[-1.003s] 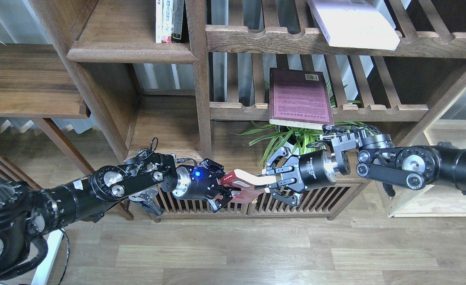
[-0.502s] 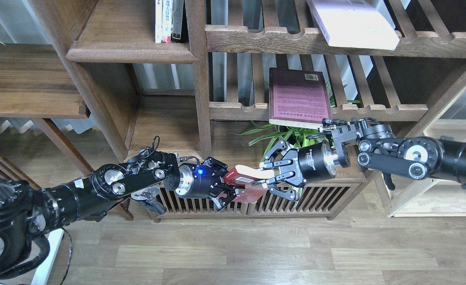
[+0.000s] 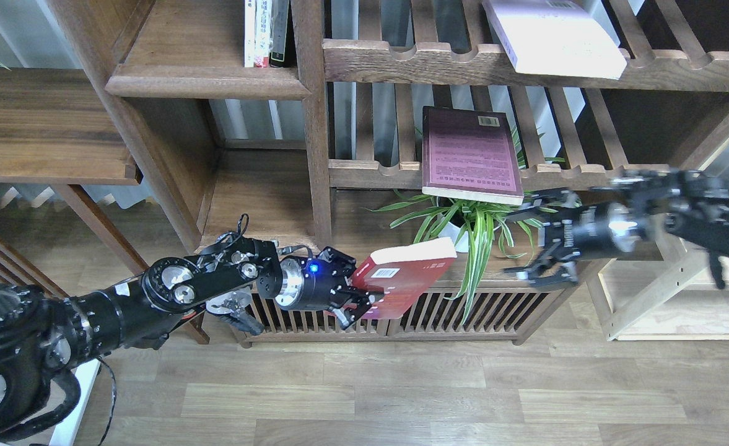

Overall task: Organize books on shelf
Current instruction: 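Lift the red book with the left gripper and release the right gripper, then carry the red book upward with the left gripper toward the top shelf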

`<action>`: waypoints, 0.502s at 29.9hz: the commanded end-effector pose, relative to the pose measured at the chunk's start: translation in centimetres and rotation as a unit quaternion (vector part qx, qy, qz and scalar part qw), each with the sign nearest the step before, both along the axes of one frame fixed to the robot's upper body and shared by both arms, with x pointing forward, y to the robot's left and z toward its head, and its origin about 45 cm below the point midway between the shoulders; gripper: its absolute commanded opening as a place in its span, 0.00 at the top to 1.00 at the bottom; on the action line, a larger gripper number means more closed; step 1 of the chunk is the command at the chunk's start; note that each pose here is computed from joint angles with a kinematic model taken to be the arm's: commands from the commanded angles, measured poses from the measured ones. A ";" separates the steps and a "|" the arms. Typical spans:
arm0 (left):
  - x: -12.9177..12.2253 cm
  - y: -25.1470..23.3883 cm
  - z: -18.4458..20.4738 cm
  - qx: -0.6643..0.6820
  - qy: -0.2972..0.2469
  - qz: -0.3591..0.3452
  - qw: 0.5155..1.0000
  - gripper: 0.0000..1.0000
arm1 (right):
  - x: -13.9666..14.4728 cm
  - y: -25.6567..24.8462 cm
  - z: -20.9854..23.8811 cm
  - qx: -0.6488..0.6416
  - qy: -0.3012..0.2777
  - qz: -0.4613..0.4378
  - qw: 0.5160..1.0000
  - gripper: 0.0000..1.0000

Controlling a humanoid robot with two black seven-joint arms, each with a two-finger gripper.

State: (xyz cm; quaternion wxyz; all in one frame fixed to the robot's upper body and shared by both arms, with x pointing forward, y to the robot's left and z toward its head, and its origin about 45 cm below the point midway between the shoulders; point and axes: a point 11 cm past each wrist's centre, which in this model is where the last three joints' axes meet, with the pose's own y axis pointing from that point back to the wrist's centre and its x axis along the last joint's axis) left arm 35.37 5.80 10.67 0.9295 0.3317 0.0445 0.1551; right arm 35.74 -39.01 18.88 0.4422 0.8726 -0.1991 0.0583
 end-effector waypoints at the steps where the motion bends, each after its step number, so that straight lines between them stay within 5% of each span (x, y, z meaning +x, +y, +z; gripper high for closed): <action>1: 0.1 -0.9 1.0 -0.024 -0.002 0.000 1.000 1.00 | -2.1 -4.8 -0.2 -0.021 0.008 -0.053 0.998 0.00; 15: -0.4 3.6 3.7 -0.061 0.001 0.010 0.998 1.00 | -8.8 -19.7 -1.3 -0.094 0.005 -0.269 0.958 0.00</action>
